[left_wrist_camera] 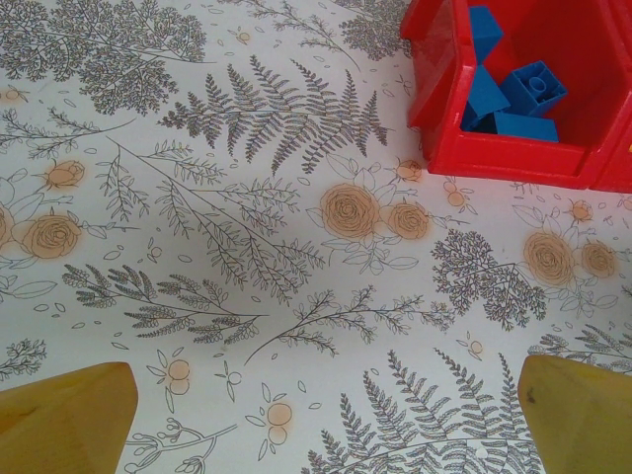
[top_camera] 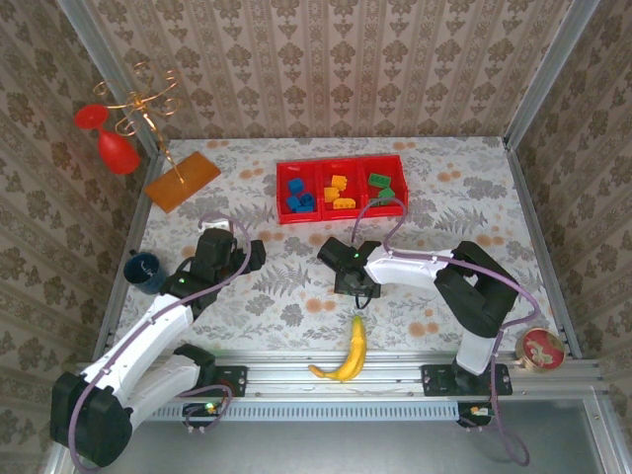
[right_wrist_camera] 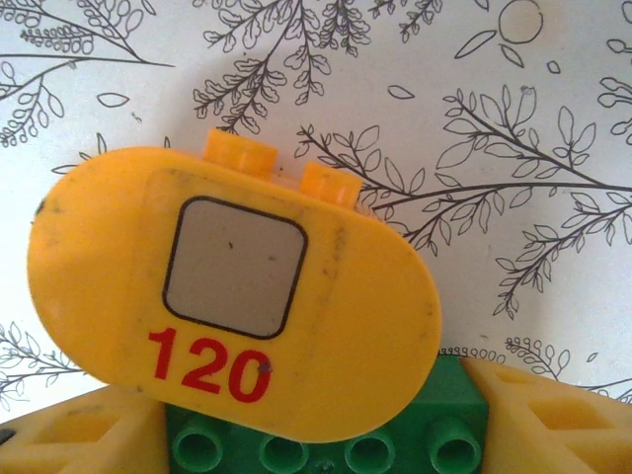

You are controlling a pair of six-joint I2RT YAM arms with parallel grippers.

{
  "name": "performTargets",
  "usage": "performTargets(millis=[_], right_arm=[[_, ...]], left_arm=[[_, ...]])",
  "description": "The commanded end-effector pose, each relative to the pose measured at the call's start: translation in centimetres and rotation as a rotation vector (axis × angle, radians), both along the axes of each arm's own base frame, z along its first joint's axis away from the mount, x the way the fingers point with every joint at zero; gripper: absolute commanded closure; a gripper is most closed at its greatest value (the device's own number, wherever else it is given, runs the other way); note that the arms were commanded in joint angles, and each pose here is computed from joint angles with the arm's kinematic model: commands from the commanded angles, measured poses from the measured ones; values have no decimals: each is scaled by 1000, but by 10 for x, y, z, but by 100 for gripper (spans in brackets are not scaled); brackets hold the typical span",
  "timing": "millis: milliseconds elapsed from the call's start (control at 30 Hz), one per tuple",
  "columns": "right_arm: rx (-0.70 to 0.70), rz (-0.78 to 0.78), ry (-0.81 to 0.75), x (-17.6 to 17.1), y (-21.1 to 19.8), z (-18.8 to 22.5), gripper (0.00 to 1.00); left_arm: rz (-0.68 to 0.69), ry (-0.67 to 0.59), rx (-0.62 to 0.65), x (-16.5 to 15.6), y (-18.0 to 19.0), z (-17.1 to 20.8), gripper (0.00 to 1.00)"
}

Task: Sort the legos into containers by color
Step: Pick up the lego from the center of the table, then place the lego in the container.

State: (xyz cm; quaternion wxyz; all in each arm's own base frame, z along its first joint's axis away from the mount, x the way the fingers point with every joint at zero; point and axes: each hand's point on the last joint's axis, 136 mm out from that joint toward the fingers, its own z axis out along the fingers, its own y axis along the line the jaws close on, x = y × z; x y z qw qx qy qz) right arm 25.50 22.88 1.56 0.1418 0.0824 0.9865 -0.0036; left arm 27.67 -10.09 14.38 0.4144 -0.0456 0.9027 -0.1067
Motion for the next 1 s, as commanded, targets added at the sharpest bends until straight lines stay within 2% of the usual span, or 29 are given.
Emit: performTargets(millis=[0,200,400,567,733,967], right_arm=[[22,6,49,-8,4,-7,38],[-8,33,7,-4,-5,14,46],[-7,21,-83,14,-27,53,60],[35,-18,-194,53,-56,93,62],[15,-53,-314,107,-87,133,62],[0,-82,-389,182,-107,155,62]], left_arm=[[17,5,-18,0,2,-2,0],[22,-1,-16,0,3,1,0],[54,-15,-13,2,12,5,0],[64,-22,-13,3,15,7,0],[68,-23,-13,3,15,8,0],[72,-19,-10,3,17,9,0]])
